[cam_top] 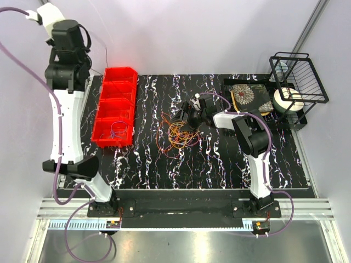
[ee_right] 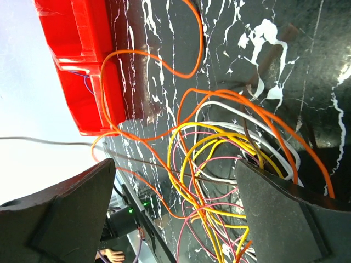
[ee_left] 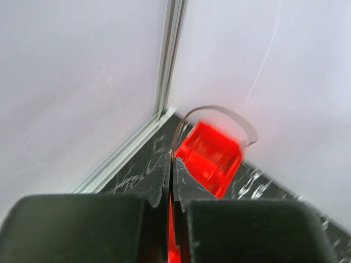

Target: Untangle the cables

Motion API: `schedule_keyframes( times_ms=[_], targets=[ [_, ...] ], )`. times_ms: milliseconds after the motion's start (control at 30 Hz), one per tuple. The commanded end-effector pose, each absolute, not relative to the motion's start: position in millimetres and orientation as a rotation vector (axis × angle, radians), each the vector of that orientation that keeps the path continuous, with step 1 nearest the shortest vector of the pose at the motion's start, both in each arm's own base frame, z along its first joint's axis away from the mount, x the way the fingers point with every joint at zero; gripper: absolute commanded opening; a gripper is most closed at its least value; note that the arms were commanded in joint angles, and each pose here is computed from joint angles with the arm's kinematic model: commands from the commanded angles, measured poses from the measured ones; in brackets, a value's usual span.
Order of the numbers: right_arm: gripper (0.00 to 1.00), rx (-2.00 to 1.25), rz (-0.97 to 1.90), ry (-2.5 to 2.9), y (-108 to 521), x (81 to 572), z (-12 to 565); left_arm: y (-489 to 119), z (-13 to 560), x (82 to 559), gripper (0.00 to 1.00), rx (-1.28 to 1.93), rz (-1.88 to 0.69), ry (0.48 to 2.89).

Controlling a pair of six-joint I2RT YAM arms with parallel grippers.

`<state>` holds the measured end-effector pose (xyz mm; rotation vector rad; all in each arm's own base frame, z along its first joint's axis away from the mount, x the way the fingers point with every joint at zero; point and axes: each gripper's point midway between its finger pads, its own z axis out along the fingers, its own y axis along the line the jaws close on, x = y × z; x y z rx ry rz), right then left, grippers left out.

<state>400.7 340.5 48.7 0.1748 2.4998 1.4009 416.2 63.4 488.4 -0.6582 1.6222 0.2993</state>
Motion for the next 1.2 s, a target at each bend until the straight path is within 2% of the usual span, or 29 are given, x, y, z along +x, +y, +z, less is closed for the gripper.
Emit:
schedule_keyframes(
  times_ms=[0, 167, 200, 333, 667, 1167],
  targets=[
    [1.00, 0.243, 1.316, 2.601, 332.6, 395.1, 11.7, 71.6, 566.1, 390.1, 0.00, -0.703, 0.202, 1.354],
    [1.00, 0.279, 1.287, 2.608, 329.3, 395.2, 10.3, 65.6, 607.9, 366.1, 0.00, -0.685, 0.081, 1.200],
    [1.00, 0.322, 1.191, 2.617, 319.5, 398.3, 6.8, 58.0, 644.6, 351.7, 0.00, -0.643, -0.012, 1.078],
    [1.00, 0.362, 1.000, 2.629, 298.4, 403.0, 3.9, 42.5, 678.8, 345.8, 0.00, -0.560, -0.111, 0.994],
    [1.00, 0.403, 0.774, 2.245, 240.8, 416.2, 96.7, 23.9, 722.7, 327.1, 0.00, -0.461, -0.236, 0.854],
    [1.00, 0.324, 0.890, 2.314, 264.6, 413.8, 81.5, 23.2, 682.7, 364.5, 0.00, -0.440, -0.163, 0.958]
  ],
)
